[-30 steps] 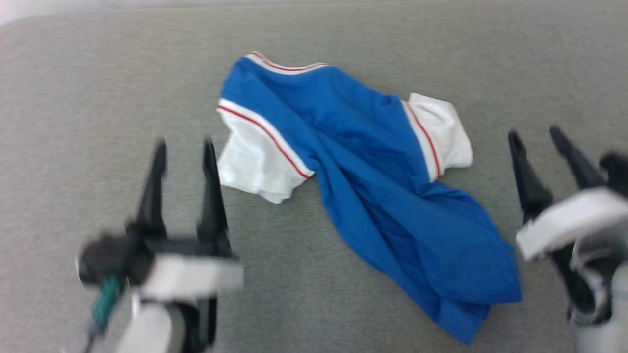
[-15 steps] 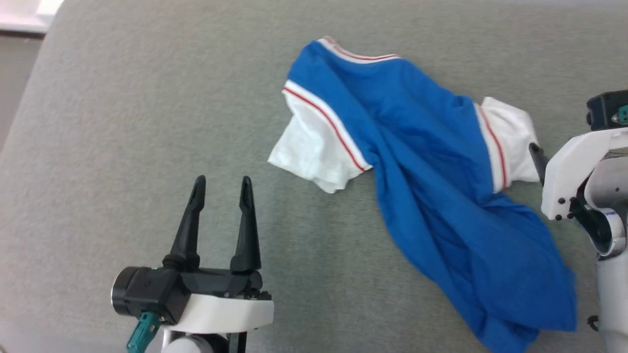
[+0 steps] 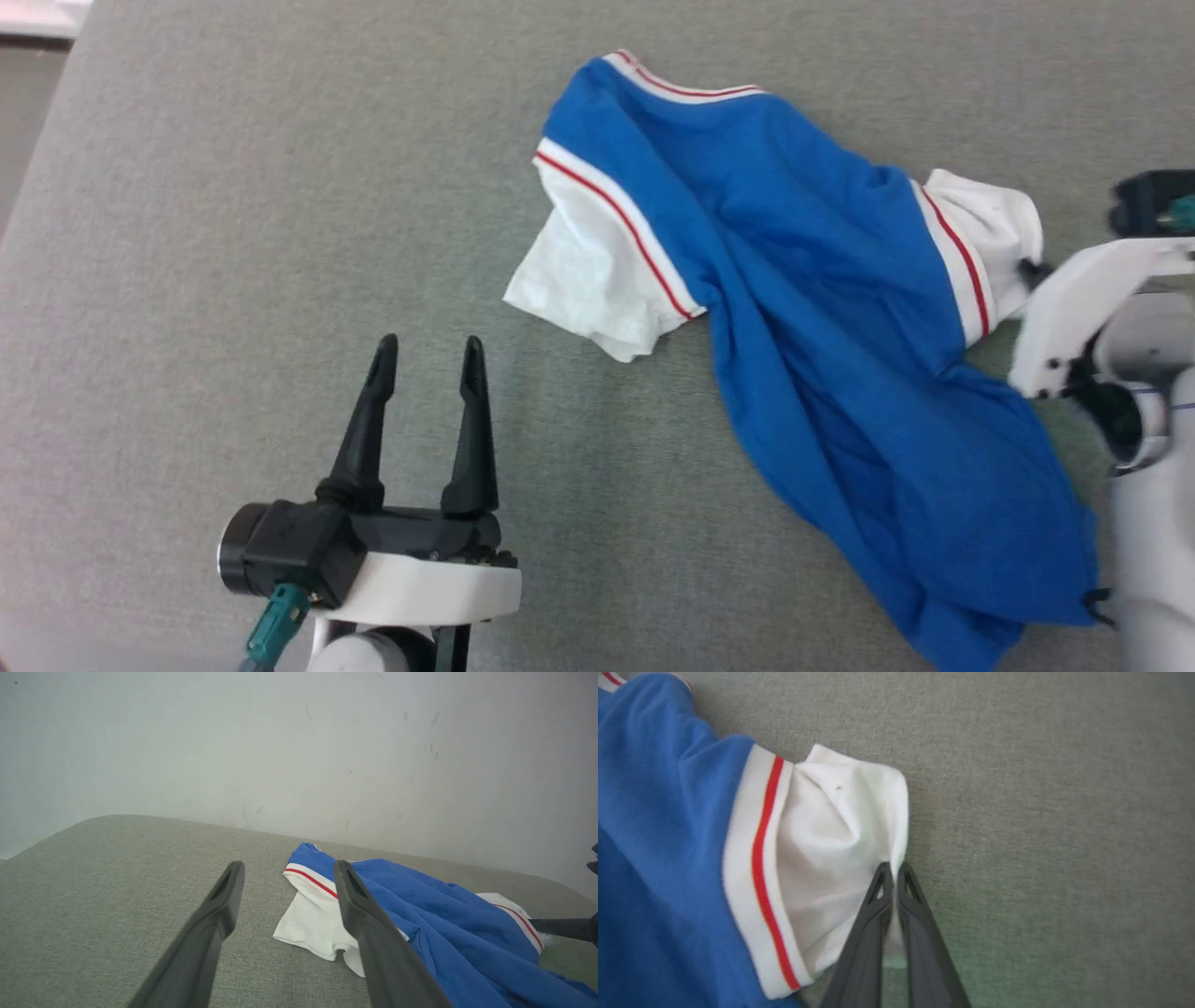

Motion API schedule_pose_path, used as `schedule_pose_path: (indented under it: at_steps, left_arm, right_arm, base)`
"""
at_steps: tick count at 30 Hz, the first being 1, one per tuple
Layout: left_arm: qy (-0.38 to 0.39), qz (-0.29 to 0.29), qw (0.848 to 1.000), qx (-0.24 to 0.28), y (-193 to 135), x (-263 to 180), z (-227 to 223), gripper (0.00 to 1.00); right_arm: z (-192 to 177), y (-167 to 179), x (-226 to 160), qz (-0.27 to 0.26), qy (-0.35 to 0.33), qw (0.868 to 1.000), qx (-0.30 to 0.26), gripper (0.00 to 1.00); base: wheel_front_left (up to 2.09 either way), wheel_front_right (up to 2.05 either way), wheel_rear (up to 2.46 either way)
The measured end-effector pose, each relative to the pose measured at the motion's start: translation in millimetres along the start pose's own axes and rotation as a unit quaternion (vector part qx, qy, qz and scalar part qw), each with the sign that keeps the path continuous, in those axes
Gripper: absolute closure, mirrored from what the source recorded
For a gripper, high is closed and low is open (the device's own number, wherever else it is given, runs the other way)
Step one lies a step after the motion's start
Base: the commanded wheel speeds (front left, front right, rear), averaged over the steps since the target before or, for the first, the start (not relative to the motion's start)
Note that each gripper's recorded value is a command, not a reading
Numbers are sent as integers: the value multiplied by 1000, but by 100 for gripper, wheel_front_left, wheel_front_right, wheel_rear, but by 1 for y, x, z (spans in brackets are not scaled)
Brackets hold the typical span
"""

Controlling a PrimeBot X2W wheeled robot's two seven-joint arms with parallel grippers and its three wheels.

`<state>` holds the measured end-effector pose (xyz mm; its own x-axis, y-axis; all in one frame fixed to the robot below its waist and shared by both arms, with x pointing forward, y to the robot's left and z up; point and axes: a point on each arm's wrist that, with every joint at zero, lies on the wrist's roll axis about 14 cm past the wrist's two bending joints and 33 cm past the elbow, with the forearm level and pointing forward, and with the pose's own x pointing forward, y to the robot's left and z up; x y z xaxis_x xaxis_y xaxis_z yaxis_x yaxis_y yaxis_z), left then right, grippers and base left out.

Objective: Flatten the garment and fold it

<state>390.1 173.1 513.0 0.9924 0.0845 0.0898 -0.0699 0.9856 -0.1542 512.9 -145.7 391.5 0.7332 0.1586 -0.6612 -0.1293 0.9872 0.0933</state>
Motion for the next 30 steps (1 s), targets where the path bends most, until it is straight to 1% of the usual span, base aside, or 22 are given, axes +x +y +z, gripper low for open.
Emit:
schedule_pose_path:
  at_steps: [3,6,8,10,12,15,16,17,18,21,23,25,27,28,30]
  left_arm:
    - [-6,-7,1000,-3,-3,2,3,0]
    - [-12,-15,1000,-6,-7,1,7,0]
    - [-15,-22,1000,-8,-11,0,10,0]
    - [-17,-27,999,-11,-13,-1,11,0]
    - [-18,-30,999,-13,-15,-3,12,0]
    - [-9,-27,1000,-12,-12,-8,7,0]
    - [-6,-27,1000,-13,-12,-8,6,0]
    - [-4,-27,1000,-14,-11,-9,5,0]
    - [-4,-27,1000,-15,-12,-10,5,0]
    - [-8,-36,999,-15,-16,-11,8,0]
    - [-11,-43,999,-17,-19,-12,12,0]
    - [-15,-48,999,-19,-21,-13,15,0]
    - [-20,-53,998,-21,-24,-14,20,0]
    - [-23,-57,998,-22,-26,-15,21,0]
    - [-26,-64,997,-23,-30,-15,23,0]
  right_arm:
    - [21,-36,-17,-38,-45,998,16,100]
    - [39,-93,-48,-103,-85,990,34,100]
    - [38,-133,-73,-153,-97,982,47,100]
    - [20,-169,-97,-201,-87,974,62,100]
    - [-7,-190,-114,-234,-65,968,72,100]
    - [-40,-191,-120,-241,-43,965,96,100]
    - [-44,-188,-119,-239,-47,964,104,90]
    - [-47,-184,-118,-238,-53,964,109,56]
    - [-48,-181,-117,-237,-58,964,109,0]
    - [-38,-173,-119,-230,-93,963,102,0]
    - [-18,-168,-126,-225,-136,960,97,0]
    - [10,-163,-142,-220,-195,952,87,0]
    - [48,-149,-164,-199,-276,937,74,0]
    - [65,-139,-178,-186,-321,926,69,0]
    - [89,-116,-204,-164,-391,905,39,0]
  base:
    - [0,0,0]
    - [0,0,0]
    - [0,0,0]
    - [0,0,0]
    - [0,0,0]
    - [0,0,0]
    - [0,0,0]
    - [0,0,0]
    - [0,0,0]
    - [0,0,0]
    - [0,0,0]
    - [0,0,0]
    - [0,0,0]
    - [0,0,0]
    - [0,0,0]
